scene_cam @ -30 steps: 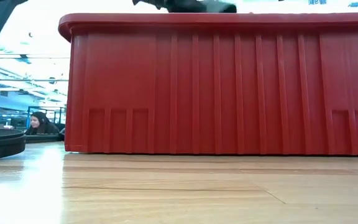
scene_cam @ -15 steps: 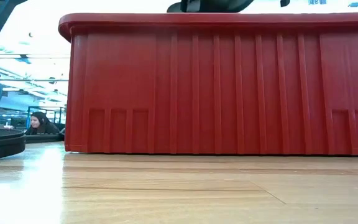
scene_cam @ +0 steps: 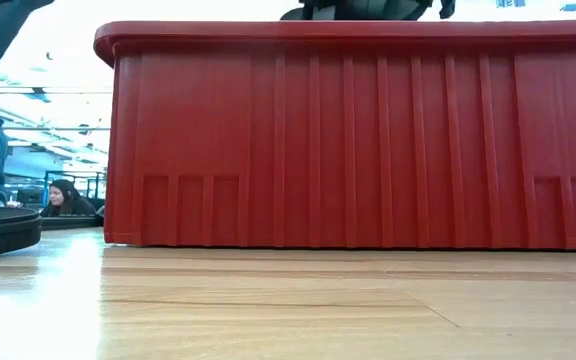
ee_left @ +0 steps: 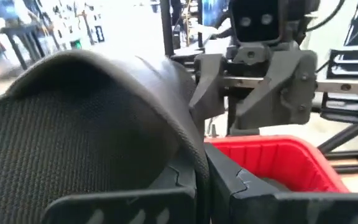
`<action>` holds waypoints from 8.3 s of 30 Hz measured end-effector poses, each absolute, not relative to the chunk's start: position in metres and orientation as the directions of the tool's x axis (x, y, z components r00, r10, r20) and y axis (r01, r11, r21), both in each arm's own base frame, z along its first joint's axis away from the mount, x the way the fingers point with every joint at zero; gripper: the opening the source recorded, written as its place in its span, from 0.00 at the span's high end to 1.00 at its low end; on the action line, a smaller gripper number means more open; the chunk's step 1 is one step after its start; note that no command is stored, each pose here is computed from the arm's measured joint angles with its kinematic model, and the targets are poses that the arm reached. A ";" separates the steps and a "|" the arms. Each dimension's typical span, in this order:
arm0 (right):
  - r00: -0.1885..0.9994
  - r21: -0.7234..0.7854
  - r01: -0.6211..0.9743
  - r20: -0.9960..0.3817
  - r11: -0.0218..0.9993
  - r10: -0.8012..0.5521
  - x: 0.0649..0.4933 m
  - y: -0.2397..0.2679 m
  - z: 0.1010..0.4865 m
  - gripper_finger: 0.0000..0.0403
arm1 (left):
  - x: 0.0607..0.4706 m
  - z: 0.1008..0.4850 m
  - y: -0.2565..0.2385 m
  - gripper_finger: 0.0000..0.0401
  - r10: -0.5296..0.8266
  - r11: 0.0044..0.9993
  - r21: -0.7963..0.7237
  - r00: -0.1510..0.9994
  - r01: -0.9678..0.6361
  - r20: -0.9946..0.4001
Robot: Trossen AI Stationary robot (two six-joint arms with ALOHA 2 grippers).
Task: Pick and place slides into bin
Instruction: Put the black slide into the red bin
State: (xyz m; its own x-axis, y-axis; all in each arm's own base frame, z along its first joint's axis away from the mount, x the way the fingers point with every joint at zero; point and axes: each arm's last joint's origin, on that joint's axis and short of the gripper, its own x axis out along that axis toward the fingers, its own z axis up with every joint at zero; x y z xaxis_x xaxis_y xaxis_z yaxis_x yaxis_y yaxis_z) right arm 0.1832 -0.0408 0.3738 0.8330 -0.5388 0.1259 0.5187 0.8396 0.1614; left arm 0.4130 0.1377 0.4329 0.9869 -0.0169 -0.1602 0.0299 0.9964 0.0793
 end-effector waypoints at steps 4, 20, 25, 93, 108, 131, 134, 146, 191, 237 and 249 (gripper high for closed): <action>0.817 0.206 0.532 0.130 0.821 -0.562 0.182 -0.046 0.374 0.62 | 0.416 0.434 0.130 0.99 -0.007 0.984 0.173 0.988 0.034 -0.155; 0.754 0.299 0.549 0.225 0.780 -0.617 0.163 -0.052 0.388 0.63 | 0.414 0.436 0.129 0.99 -0.095 0.972 0.201 0.986 0.121 -0.134; 0.765 0.312 0.533 0.221 0.787 -0.605 0.168 -0.052 0.386 0.63 | 0.416 0.435 0.122 1.00 -0.123 0.961 0.228 0.982 0.154 -0.144; 0.900 0.350 0.363 0.110 0.863 -0.423 0.179 -0.075 0.389 0.64 | 0.389 0.450 0.114 1.00 -0.124 0.961 0.216 0.967 0.173 -0.222; 0.894 0.366 0.314 0.197 0.876 -0.402 0.209 -0.088 0.385 0.64 | 0.390 0.449 0.104 1.00 -0.118 0.961 0.213 0.960 0.174 -0.254; 0.922 0.335 0.267 0.183 0.904 -0.340 0.199 -0.081 0.388 0.99 | 0.389 0.437 0.104 0.91 -0.012 0.988 0.137 0.931 0.066 -0.365; 0.913 0.340 0.306 0.161 0.889 -0.376 0.187 -0.078 0.391 0.99 | 0.384 0.442 0.103 0.85 -0.009 0.988 0.141 0.935 0.063 -0.355; 0.837 0.332 0.455 0.156 0.826 -0.524 0.160 -0.072 0.398 1.00 | 0.373 0.462 0.107 0.69 0.053 0.998 0.031 0.967 -0.047 -0.249; 0.817 0.266 0.510 0.148 0.818 -0.557 0.185 -0.050 0.394 0.95 | 0.403 0.436 0.154 0.99 -0.315 0.944 -0.141 0.943 0.299 -0.106; 0.817 -0.028 0.573 -0.053 0.819 -0.574 0.113 -0.030 0.384 0.61 | 0.487 0.320 0.176 1.00 -0.861 0.429 -0.572 0.508 0.699 -0.025; 0.832 -0.491 0.353 -0.224 0.796 -0.507 0.124 -0.030 0.396 0.61 | 0.481 0.313 0.189 1.00 -0.835 0.430 -0.675 0.548 0.600 -0.045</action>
